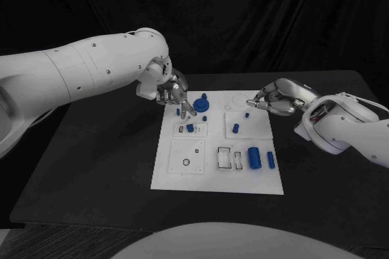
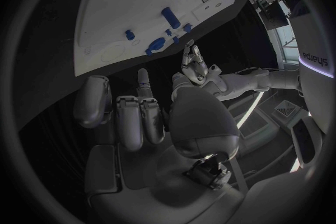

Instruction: Assemble the parts on the task board

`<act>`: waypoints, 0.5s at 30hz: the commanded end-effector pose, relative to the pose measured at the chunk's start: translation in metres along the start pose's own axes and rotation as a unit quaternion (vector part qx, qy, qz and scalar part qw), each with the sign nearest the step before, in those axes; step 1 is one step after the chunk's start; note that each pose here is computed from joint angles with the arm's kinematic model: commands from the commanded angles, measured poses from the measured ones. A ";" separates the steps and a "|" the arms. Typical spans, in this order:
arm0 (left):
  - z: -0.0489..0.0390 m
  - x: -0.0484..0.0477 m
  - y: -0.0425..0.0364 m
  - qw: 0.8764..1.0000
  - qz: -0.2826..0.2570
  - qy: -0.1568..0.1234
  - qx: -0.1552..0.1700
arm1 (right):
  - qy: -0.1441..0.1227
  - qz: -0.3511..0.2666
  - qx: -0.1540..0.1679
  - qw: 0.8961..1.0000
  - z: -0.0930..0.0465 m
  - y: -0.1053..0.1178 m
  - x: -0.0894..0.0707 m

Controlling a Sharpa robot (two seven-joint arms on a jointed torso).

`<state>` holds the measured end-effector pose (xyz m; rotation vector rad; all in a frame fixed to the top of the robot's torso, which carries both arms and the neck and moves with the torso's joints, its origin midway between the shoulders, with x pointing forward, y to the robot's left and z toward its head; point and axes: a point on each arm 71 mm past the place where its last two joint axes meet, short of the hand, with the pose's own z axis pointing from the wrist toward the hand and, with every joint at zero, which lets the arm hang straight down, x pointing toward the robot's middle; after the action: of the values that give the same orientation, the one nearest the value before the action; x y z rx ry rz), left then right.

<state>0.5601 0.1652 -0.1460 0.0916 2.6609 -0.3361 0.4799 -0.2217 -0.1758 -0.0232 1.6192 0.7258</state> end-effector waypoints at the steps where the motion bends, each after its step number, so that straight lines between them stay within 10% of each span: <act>1: 0.0029 -0.0002 -0.0017 1.000 -0.004 -0.007 -0.001 | -0.016 0.001 -0.013 1.000 -0.001 0.004 -0.002; 15: 0.0164 0.0063 0.0031 1.000 -0.008 0.003 -0.021 | -0.015 0.002 -0.016 1.000 -0.001 0.005 -0.001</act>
<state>0.5615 0.1644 -0.1632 0.0626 2.6784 -0.2976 0.4782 -0.2187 -0.1739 -0.0338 1.5977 0.7473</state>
